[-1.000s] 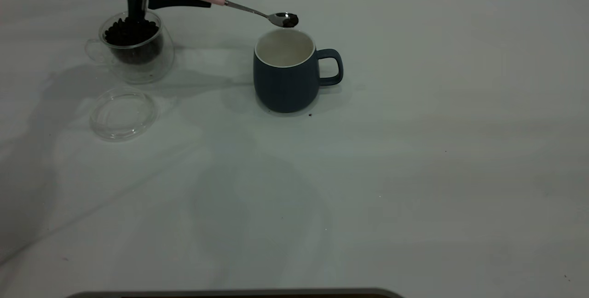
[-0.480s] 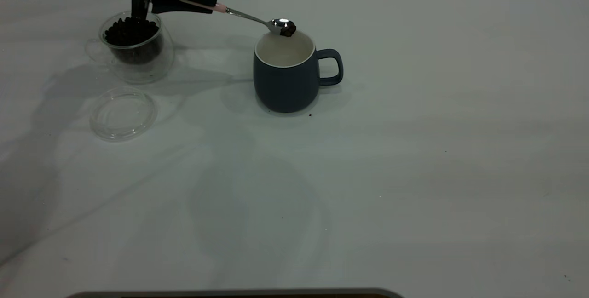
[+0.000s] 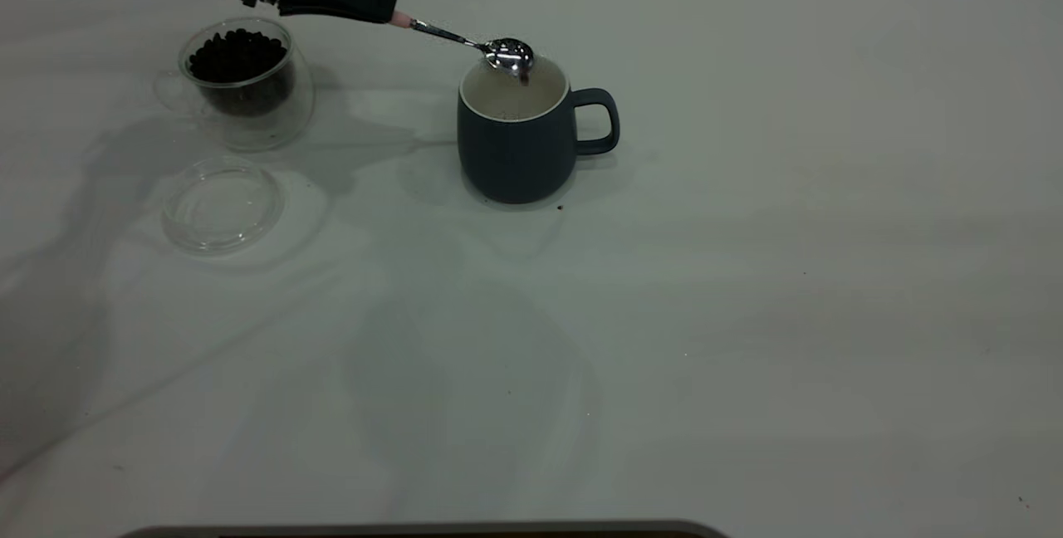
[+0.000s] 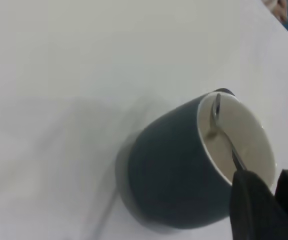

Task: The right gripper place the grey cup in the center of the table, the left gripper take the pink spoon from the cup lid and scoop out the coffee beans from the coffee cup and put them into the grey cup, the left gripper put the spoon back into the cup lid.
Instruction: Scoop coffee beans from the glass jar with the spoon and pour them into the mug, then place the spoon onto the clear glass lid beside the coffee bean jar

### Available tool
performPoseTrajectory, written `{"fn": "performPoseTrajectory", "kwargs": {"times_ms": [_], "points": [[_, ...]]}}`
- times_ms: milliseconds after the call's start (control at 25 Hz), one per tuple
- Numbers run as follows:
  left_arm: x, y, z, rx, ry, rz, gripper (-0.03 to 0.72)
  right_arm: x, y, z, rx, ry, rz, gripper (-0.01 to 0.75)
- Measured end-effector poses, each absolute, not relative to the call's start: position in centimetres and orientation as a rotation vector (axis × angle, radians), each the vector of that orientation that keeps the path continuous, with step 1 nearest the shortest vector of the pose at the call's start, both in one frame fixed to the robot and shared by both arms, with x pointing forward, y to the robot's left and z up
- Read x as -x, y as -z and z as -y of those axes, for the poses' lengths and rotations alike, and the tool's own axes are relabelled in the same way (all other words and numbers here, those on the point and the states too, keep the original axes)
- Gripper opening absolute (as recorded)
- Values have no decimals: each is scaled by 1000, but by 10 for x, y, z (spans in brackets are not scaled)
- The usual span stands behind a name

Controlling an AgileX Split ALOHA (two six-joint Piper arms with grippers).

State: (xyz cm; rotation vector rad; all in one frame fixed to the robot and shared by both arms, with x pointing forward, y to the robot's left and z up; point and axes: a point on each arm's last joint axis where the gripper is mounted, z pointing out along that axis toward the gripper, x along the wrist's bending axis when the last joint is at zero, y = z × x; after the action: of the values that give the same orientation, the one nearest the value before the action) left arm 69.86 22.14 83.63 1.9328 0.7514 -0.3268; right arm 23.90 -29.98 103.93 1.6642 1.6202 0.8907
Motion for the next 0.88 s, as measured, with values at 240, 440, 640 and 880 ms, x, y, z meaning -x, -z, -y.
{"fn": "performPoseTrajectory", "kwargs": {"times_ms": [240, 440, 640, 880], "points": [[-697, -840, -218, -1933, 321, -699, 113, -239, -1039, 300, -1664, -891, -1620, 452], [-696, -872, -227, -1874, 396, -746, 113, -239, -1039, 300, -1664, -891, -1620, 452], [-695, -911, -267, -1837, 427, -945, 113, -239, -1039, 300, -1664, -891, -1620, 452], [-687, -919, -325, -1814, 491, -1288, 113, -239, -1039, 300, -1664, -891, -1620, 452]]}}
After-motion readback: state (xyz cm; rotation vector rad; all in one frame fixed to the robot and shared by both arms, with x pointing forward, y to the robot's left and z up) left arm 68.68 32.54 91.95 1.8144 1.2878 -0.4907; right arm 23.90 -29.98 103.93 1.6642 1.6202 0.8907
